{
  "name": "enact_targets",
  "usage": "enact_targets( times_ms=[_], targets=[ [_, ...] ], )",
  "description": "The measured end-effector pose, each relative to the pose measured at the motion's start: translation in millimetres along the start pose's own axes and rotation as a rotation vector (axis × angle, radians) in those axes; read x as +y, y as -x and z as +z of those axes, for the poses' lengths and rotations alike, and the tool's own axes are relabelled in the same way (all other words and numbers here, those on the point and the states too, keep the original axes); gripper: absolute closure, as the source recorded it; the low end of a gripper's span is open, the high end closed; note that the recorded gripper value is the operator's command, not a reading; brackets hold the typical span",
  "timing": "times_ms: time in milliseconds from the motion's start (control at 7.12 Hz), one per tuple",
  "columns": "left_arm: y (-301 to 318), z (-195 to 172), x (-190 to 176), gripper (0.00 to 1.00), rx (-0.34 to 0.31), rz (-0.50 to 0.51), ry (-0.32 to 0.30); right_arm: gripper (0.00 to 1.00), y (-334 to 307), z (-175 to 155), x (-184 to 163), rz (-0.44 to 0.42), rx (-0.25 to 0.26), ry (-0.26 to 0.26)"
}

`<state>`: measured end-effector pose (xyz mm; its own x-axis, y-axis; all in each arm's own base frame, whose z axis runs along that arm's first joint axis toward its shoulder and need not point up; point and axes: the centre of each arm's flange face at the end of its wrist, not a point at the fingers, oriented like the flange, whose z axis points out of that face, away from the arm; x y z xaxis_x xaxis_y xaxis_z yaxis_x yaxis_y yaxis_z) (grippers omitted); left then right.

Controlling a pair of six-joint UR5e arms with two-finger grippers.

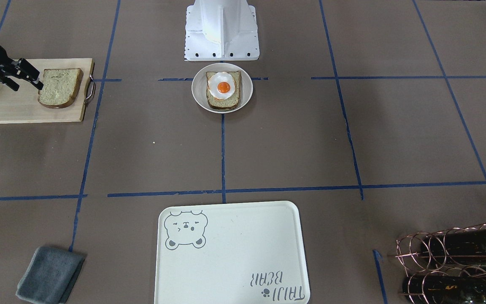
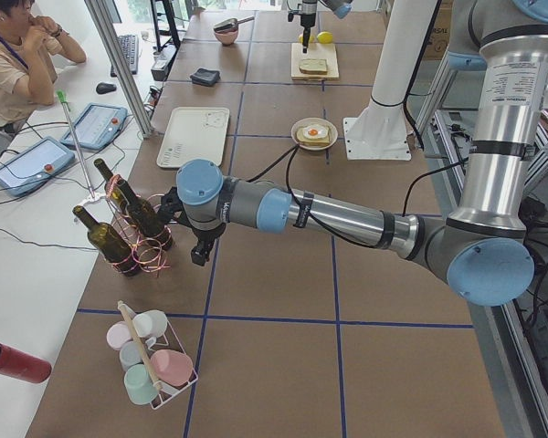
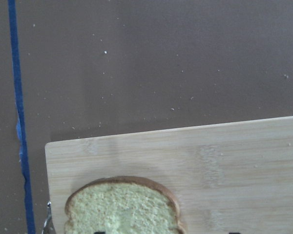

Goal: Make sandwich and place on tray
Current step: 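Grasp the edge of the bread slice with the right gripper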

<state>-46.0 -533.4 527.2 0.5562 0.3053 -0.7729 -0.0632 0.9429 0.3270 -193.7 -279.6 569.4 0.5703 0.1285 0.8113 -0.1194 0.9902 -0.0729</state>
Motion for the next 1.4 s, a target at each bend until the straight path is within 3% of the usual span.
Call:
enact_targets(
  times_ms=[562,1264,1405],
  targets=[
    [-2.6,-1.4,-0.9,0.0,-0.001,0.012,-0.007,0.32,11.9,23.5,26.4,0.061,0.008,-0.023],
    [-8.4,-5.6,-2.6,0.0,-0.005,-0.019,-0.022,0.39,-2.7,26.6,37.4,0.102,0.028,-0.003],
    [-8.7,-5.9,-2.7,0.0,-0.006,-0.02,-0.025,0.48,-4.3,28.8,38.3,0.101,0.032,0.0]
  ],
)
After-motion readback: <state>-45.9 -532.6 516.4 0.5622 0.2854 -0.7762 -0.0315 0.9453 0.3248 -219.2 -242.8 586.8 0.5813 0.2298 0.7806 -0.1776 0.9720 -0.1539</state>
